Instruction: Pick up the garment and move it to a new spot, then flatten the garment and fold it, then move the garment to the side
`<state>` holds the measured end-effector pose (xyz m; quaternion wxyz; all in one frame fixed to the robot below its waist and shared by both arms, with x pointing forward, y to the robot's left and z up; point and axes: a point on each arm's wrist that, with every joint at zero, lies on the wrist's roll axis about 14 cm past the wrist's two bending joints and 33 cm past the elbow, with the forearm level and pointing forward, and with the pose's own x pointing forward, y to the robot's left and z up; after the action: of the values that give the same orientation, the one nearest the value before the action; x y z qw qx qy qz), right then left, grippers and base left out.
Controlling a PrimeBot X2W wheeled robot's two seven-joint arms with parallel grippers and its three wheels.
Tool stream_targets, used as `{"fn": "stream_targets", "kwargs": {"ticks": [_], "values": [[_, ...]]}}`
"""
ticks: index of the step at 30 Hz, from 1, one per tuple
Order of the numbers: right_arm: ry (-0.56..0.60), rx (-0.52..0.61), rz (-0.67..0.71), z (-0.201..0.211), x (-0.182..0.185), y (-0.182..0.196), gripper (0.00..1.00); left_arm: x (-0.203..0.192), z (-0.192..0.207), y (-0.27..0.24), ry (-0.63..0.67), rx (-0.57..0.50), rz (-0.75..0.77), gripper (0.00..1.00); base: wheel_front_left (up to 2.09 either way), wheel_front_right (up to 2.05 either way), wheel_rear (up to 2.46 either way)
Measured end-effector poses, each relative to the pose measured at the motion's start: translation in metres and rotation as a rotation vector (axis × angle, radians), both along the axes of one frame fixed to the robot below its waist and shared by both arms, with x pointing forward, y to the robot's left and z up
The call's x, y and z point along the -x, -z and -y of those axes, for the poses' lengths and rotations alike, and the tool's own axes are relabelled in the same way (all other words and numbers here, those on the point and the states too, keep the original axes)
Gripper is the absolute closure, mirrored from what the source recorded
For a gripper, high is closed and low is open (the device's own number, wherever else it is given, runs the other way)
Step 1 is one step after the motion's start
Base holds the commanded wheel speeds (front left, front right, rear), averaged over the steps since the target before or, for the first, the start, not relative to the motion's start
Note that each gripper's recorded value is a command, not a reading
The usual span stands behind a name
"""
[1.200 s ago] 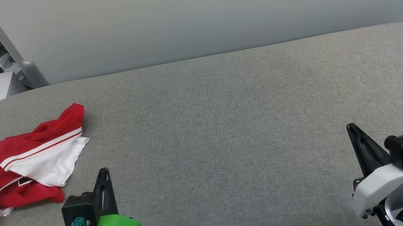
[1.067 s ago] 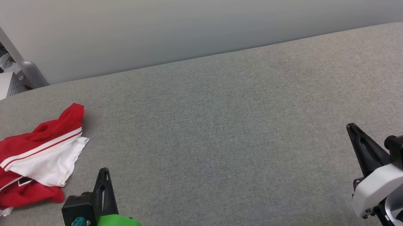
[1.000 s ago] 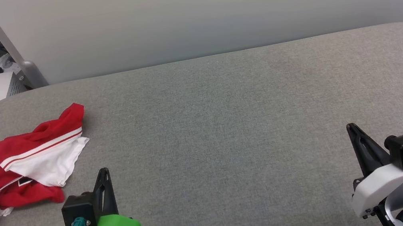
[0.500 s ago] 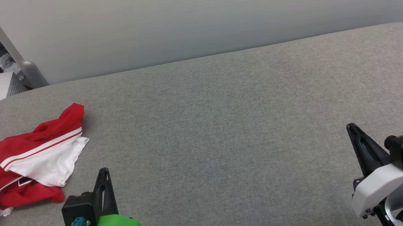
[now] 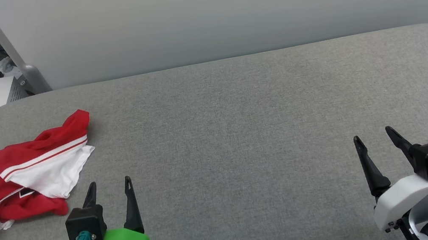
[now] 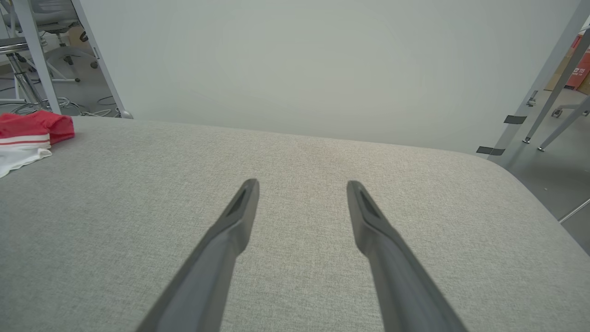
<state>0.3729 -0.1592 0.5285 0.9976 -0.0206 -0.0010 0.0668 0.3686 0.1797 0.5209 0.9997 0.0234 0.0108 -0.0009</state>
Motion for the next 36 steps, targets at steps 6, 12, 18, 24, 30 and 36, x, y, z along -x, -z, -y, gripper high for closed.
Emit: {"fn": "stream_targets", "kwargs": {"ticks": [6, 12, 18, 24, 30, 36], "values": [[0.002, -0.005, 0.002, 0.0007, 0.0000, 0.0007, 0.00, 0.0002, 0.0007, 0.0023, 0.002, 0.007, -0.002, 0.00, 0.00, 0.00, 0.00], [0.010, -0.013, 0.005, 0.0037, 0.0001, 0.0018, 0.00, 0.0002, 0.0026, 0.0038, 0.007, 0.010, -0.001, 0.00, 0.00, 0.00, 0.00], [0.018, -0.018, 0.010, 0.0063, 0.0003, 0.0022, 0.00, 0.0004, 0.0048, 0.0038, 0.011, 0.017, 0.007, 0.00, 0.00, 0.00, 0.00], [0.021, -0.026, 0.024, 0.0074, 0.0004, 0.0002, 0.00, 0.0010, 0.0064, 0.0053, 0.014, 0.025, 0.009, 0.00, 0.00, 0.00, 0.00], [0.020, -0.037, 0.036, 0.0073, 0.0003, -0.0022, 0.00, 0.0015, 0.0070, 0.0062, 0.014, 0.034, 0.012, 0.00, 0.00, 0.00, 0.00], [0.014, -0.045, 0.046, 0.0051, 0.0001, -0.0035, 0.00, 0.0016, 0.0066, 0.0041, 0.011, 0.041, 0.028, 0.00, 0.00, 0.00, 0.00]]}}
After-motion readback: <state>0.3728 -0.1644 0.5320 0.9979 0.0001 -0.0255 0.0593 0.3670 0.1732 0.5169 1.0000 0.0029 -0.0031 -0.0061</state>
